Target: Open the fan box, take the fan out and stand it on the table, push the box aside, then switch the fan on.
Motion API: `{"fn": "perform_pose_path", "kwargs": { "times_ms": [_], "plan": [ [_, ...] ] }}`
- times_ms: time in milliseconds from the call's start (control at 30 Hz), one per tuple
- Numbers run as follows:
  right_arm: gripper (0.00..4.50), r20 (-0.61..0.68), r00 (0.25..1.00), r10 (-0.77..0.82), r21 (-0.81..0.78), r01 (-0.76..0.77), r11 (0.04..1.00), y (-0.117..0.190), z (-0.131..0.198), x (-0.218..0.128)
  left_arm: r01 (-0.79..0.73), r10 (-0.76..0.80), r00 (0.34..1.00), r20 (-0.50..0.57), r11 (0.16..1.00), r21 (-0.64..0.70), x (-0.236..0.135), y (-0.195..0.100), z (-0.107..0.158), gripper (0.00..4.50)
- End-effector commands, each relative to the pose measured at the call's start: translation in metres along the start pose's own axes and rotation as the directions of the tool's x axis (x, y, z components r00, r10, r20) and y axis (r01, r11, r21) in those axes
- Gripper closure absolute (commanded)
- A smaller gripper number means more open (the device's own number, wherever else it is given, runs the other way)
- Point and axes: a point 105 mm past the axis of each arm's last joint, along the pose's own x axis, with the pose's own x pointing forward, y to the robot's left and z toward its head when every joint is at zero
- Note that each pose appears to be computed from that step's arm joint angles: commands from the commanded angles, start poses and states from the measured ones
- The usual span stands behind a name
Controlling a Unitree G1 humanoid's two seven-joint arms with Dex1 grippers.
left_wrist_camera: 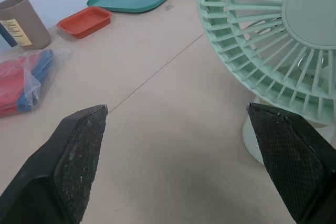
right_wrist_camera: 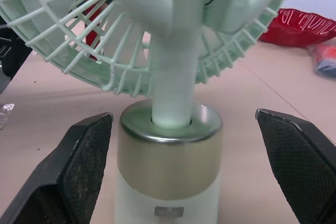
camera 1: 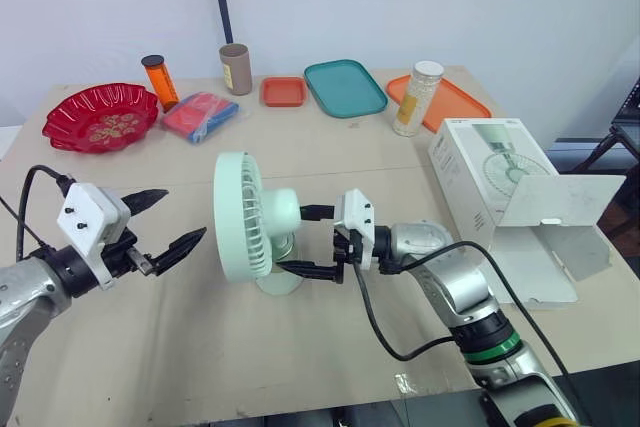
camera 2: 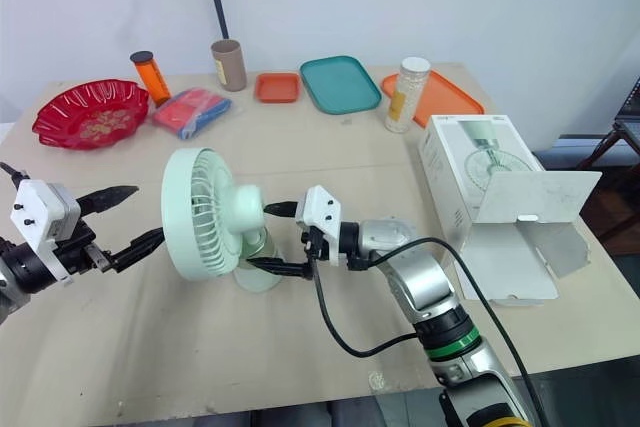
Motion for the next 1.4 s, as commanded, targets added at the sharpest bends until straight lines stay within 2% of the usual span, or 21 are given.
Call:
{"fn": "perform_pose_path", "kwargs": {
  "times_ms": [33,600,633,700,1267,1400],
  "plan": [
    [0.04,0.045,0.999,0.03,-0.04,-0.029,0.999,0.0,0.019,-0.003,-0.001,0.0,1.0,0.021,0.999,0.032,0.0,0.002,0.007,0.0],
    [0.04,0.065,0.996,0.059,-0.042,-0.056,0.998,-0.008,0.024,0.01,0.01,-0.01,1.0,0.012,0.999,0.049,0.0,0.008,0.012,0.0],
    [0.42,0.065,0.996,0.061,-0.042,-0.059,0.997,-0.008,0.024,0.01,0.008,-0.009,1.0,0.012,0.999,0.048,0.0,0.007,0.012,0.0],
    [0.75,0.063,0.996,0.065,-0.04,-0.063,0.997,-0.008,0.024,0.01,0.007,-0.008,1.0,0.013,0.999,0.048,0.0,0.007,0.011,0.0],
    [0.75,0.05,0.995,0.089,-0.056,-0.086,0.995,-0.005,0.021,0.011,-0.002,0.001,1.0,0.02,0.999,0.049,0.001,0.005,0.011,0.0],
    [1.76,0.047,0.996,0.081,-0.059,-0.078,0.995,-0.006,0.02,0.011,-0.003,0.002,1.0,0.022,0.999,0.051,0.002,0.005,0.011,0.0]
  ]
}}
